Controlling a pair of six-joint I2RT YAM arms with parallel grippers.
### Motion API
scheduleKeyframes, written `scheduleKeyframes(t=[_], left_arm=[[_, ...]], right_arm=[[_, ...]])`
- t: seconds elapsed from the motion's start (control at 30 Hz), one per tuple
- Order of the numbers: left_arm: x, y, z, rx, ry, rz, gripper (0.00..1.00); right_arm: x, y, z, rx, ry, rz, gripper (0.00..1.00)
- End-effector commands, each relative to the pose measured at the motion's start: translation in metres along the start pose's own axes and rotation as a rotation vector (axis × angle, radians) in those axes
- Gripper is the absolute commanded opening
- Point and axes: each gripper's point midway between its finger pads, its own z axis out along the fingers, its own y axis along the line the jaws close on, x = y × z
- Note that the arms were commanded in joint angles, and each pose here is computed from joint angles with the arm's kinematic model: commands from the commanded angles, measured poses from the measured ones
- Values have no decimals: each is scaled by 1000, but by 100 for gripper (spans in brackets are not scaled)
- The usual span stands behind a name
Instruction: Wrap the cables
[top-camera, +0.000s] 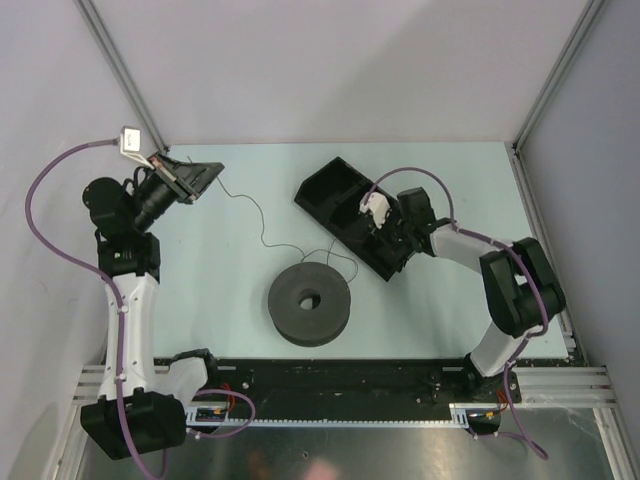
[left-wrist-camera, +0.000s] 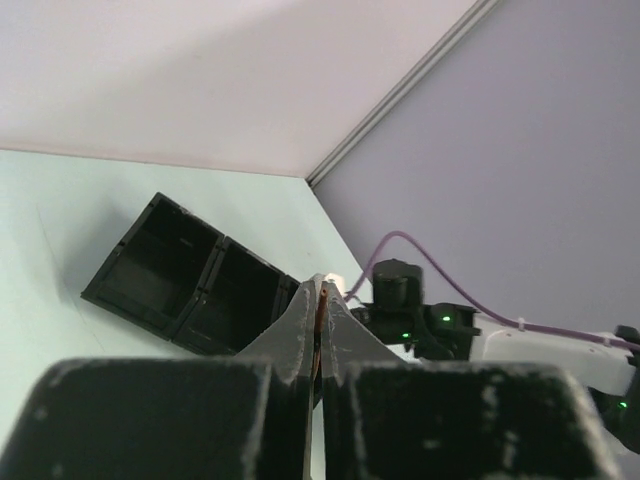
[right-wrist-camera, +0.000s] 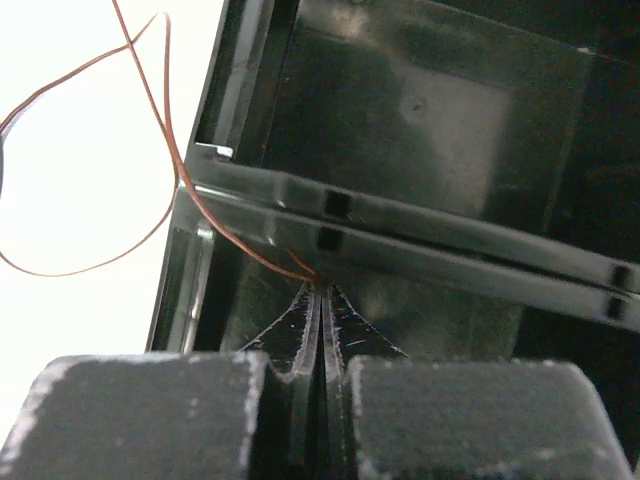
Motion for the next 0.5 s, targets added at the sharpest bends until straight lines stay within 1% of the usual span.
scheduleKeyframes(t=[0.0,0.13,0.27,0.37,0.47], left_arm=[[-14,12,1,-73,-32,75,0],[-26,27,4,-134,-54,114,0],[-32,37,6,-176,-60,141,0],[-33,36,5,-174,-59,160,0],[-28,30,3,-152,-42,164,0]], right_arm=[[-48,-27,-59,95,-113,-46,0],[-70,-41,-123,195,-179,-73,0],[-82,-39,-188,272,-232,-122,0],[-79,-20,-223,268,-223,-141,0],[-63,9,-244,219,-170,-159,0]])
